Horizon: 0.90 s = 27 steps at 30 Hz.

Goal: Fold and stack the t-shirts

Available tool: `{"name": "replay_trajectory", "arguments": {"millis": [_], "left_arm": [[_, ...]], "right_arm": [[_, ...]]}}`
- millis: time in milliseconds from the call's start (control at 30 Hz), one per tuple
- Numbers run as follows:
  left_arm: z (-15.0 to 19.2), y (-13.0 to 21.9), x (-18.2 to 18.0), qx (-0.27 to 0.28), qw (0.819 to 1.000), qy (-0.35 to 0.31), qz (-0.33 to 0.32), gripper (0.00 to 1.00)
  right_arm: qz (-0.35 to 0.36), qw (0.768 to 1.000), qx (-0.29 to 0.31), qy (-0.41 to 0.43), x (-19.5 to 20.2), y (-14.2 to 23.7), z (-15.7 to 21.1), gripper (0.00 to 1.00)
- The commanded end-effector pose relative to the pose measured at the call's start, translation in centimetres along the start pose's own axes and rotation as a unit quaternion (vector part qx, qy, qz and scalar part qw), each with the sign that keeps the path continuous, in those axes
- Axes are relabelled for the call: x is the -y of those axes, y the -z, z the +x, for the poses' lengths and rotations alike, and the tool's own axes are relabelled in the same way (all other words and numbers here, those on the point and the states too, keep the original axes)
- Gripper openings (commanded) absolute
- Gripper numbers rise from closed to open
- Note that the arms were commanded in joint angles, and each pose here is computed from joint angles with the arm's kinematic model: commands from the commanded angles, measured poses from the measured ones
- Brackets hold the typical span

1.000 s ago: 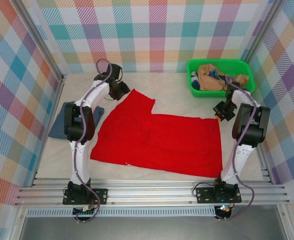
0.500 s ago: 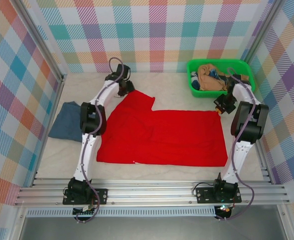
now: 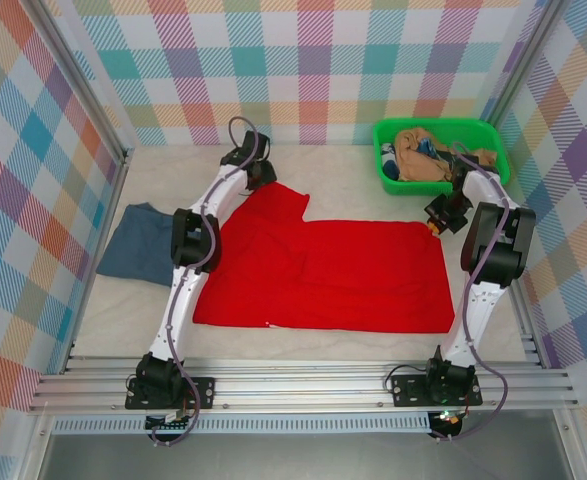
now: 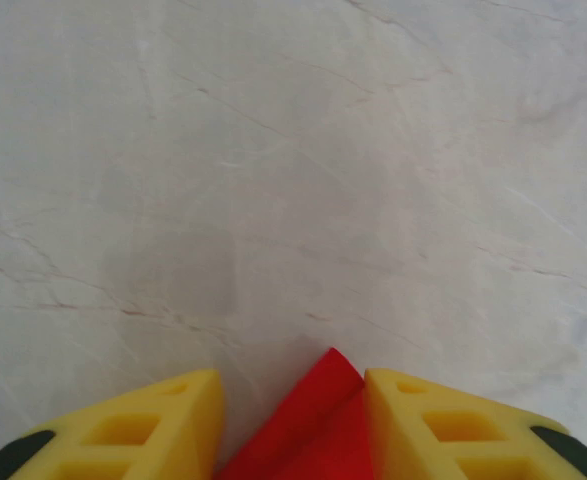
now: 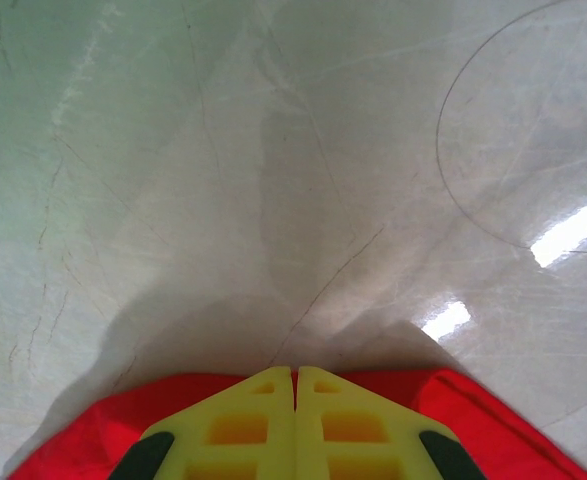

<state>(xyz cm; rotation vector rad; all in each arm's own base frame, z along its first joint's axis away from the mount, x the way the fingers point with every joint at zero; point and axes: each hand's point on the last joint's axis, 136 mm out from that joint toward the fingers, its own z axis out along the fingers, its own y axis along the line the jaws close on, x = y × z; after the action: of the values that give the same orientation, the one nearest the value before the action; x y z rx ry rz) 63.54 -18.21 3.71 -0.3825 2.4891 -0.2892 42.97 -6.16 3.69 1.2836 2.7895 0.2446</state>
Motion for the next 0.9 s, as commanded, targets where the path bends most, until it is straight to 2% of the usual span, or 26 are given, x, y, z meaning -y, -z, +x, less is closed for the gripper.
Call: {"name": "replay_trajectory", "arguments": {"millis": [0,100,267,367,600,733,867], "left_arm": [[1.0,-1.0,-0.2,-0.009,1.0,0.0,-0.008,0.41],[0.9,-1.3,-0.3,-0.01,1.0,0.003,-0.003,0.39],[0.9,-1.3,0.5,-0.013,1.0,0.01,0.017,0.1],[-0.2,0.0,1.5,0.0,1.0,0.004,0.028,0.0],[-6.4,8.2,3.8,0.082,0.996,-0.007,0.045,0.0],[-7.4,12.0,4.2,0.088,0.995,-0.021,0.049,0.0],[-6.6,14.8,4.0,0.075,0.995,-0.04,0.051,0.0]], "right_arm": [[-0.01,1.0,-0.005,-0.008,-0.1,0.7,0.3,0.0],[-0.014,1.0,-0.006,-0.008,-0.3,0.7,0.3,0.0],[-0.018,1.0,-0.003,-0.008,-0.5,1.0,0.2,0.0],[-0.022,1.0,0.001,-0.005,-0.7,1.4,-0.1,0.0],[-0.037,0.999,0.022,0.003,-1.8,3.5,-0.9,0.0],[-0.041,0.999,0.025,0.009,-2.0,4.5,-0.9,0.0],[-0.046,0.999,0.024,0.017,-2.0,5.4,-0.4,0.0]]}}
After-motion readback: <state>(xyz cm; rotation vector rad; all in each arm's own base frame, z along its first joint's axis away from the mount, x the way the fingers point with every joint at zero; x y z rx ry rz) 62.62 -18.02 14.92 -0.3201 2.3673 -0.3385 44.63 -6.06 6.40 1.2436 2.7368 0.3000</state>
